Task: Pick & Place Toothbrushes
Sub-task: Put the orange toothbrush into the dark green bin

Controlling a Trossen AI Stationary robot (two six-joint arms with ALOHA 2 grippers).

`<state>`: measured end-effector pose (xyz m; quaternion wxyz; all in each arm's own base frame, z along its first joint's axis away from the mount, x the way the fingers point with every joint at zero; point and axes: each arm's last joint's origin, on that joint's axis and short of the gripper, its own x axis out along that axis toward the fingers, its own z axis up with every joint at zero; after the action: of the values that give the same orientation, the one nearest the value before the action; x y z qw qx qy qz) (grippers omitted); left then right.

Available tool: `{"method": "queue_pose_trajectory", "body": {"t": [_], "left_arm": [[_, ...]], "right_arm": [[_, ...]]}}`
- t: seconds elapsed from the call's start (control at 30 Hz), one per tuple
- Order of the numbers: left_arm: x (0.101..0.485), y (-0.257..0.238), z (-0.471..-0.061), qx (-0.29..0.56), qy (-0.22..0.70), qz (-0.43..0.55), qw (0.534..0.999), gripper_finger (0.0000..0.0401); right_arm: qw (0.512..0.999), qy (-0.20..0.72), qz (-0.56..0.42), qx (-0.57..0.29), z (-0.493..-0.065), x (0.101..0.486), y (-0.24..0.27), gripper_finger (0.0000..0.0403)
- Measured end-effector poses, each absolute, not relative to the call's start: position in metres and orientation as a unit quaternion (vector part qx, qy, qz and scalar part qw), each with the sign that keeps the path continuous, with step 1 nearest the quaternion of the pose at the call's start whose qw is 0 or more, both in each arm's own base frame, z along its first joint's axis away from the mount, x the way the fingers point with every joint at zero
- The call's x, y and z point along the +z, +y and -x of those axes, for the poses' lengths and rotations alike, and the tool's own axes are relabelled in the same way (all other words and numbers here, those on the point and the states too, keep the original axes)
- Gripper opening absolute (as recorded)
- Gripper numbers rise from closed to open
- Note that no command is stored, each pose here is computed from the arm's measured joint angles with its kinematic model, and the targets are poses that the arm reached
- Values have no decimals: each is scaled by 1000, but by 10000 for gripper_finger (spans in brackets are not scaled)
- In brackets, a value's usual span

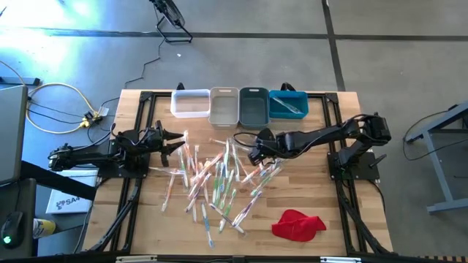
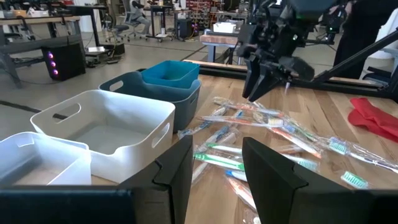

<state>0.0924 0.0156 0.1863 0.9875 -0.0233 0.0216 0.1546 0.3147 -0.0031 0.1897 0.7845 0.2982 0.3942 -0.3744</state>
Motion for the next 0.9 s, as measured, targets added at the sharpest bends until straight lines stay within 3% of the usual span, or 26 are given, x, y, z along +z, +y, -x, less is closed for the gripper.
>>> {"method": "queue_pose_trajectory", "body": {"t": [0.4, 0.9], "left_arm": [[186, 16, -92, 154, 22, 23, 987, 136], [186, 16, -92, 154, 22, 23, 988, 136]], "right_arm": [[770, 392, -348, -365, -309, 174, -1, 107], [781, 403, -332, -343, -310, 174, -1, 109]]}}
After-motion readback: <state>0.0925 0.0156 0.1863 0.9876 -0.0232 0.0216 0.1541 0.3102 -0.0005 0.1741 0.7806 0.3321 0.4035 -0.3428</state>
